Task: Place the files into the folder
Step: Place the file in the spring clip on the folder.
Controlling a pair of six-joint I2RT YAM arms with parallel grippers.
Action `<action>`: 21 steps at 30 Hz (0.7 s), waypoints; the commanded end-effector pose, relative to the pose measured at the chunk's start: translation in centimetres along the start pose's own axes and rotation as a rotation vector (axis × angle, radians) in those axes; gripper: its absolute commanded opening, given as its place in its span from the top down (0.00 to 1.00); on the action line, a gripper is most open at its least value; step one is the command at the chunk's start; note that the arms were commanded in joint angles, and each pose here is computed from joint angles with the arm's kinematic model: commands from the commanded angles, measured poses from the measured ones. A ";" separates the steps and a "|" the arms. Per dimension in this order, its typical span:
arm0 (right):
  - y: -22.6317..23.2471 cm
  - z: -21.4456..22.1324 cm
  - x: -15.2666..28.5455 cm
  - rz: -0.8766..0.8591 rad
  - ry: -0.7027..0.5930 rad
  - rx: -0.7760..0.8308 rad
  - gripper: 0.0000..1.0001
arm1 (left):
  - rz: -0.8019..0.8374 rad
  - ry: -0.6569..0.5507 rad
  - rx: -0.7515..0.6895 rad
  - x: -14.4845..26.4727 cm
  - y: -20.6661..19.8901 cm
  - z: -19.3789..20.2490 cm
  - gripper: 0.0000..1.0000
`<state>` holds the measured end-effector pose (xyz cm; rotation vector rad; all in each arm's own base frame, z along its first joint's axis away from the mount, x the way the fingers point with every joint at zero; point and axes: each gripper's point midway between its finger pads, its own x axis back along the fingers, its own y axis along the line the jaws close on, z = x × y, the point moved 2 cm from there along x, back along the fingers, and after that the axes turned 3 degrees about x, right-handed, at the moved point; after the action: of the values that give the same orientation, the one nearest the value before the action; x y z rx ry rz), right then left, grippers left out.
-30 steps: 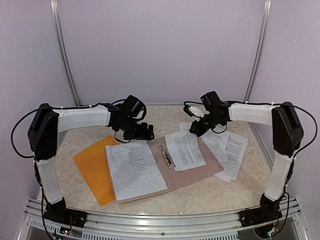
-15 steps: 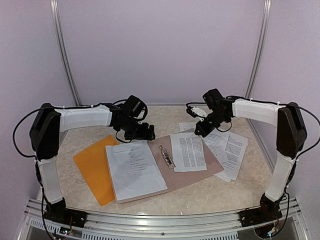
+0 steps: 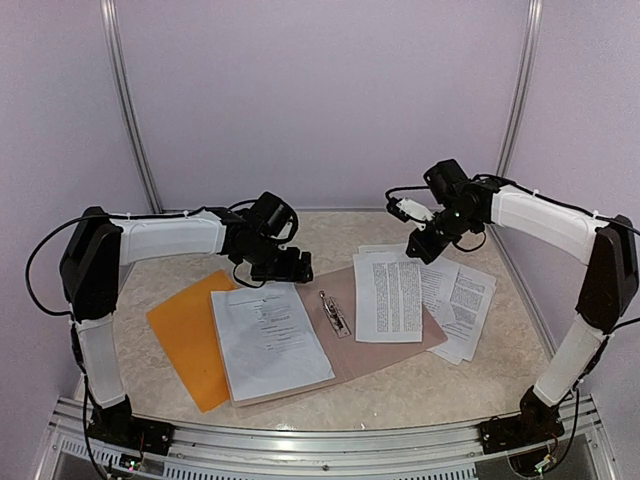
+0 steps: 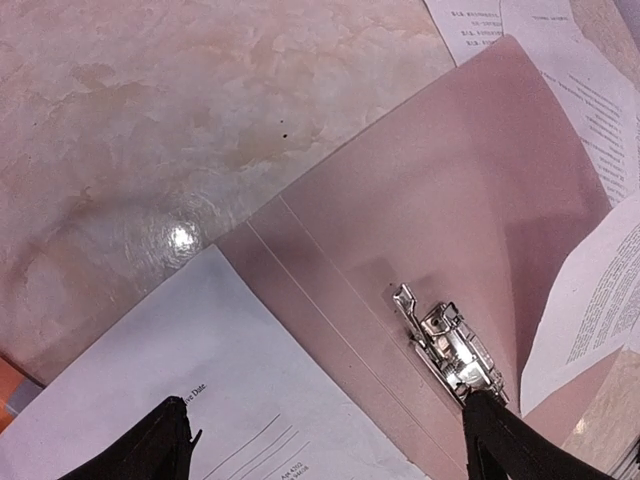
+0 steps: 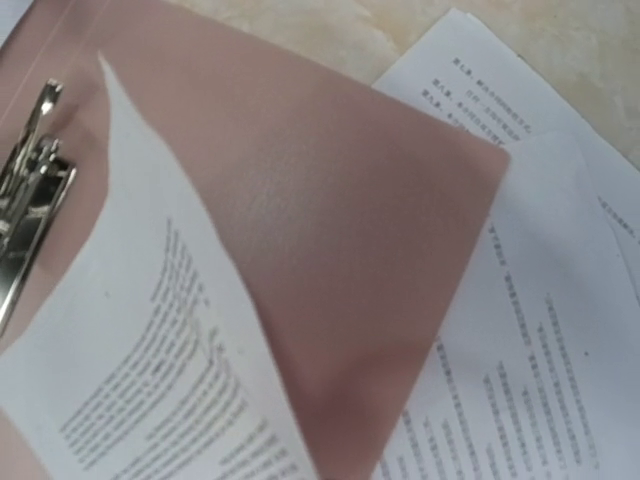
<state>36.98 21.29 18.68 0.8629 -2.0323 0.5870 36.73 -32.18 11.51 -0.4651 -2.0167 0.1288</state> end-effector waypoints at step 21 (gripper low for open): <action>3.1 1.0 -1.8 -0.176 -0.051 -0.017 1.00 | -0.030 0.006 -0.027 0.2 -1.0 1.1 0.10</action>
<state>34.32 22.14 17.55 1.0129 -1.9825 0.5260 35.69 -33.31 11.51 -0.4848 -2.0149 0.1084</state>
